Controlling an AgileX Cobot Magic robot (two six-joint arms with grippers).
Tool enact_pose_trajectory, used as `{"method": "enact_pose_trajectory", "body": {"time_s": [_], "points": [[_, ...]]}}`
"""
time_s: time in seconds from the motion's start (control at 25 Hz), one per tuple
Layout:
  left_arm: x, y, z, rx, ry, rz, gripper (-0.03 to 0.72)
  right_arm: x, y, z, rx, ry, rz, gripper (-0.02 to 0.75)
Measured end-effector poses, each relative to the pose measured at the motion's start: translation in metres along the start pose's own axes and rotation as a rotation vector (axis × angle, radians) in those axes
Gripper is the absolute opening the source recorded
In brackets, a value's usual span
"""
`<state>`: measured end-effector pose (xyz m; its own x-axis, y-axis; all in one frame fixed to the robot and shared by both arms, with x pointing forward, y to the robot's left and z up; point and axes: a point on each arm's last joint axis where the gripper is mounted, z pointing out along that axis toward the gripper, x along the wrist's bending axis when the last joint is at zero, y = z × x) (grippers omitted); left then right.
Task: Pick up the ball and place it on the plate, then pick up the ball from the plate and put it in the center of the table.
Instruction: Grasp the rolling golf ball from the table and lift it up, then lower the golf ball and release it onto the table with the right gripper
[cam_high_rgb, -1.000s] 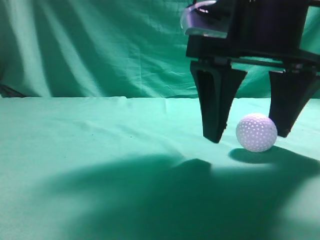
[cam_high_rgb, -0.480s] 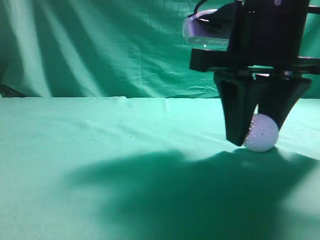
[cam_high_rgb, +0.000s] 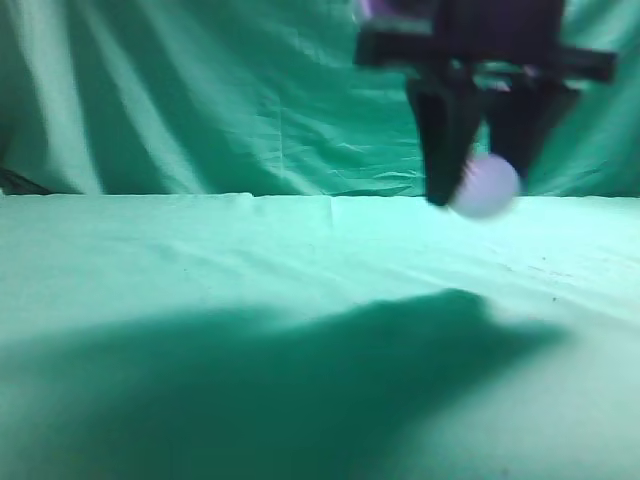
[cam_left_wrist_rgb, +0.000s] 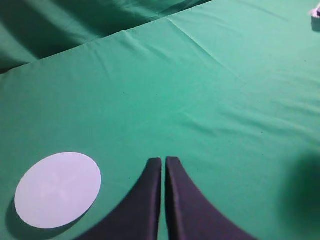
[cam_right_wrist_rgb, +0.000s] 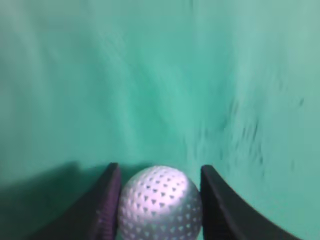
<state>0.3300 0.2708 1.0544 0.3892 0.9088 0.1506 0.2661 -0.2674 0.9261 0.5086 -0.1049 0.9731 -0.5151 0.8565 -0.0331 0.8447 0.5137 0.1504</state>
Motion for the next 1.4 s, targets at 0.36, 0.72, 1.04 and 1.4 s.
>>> {"method": "enact_pose_trajectory", "body": {"time_s": [0.36, 0.72, 1.04, 1.4], "points": [[0.000, 0.000, 0.000, -0.001, -0.001, -0.004, 0.000, 0.006, 0.075, -0.078, -0.296, 0.053, -0.047, 0.327], [0.000, 0.000, 0.000, -0.002, -0.002, -0.005, 0.000, 0.035, 0.128, -0.032, -0.240, 0.103, -0.140, 0.327], [0.000, 0.000, 0.000, -0.002, -0.002, -0.005, 0.000, 0.075, 0.143, 0.020, -0.189, 0.126, -0.214, 0.327], [0.000, 0.000, 0.000, -0.002, -0.002, -0.005, 0.000, 0.082, 0.149, 0.040, -0.216, 0.143, -0.239, 0.327]]}}
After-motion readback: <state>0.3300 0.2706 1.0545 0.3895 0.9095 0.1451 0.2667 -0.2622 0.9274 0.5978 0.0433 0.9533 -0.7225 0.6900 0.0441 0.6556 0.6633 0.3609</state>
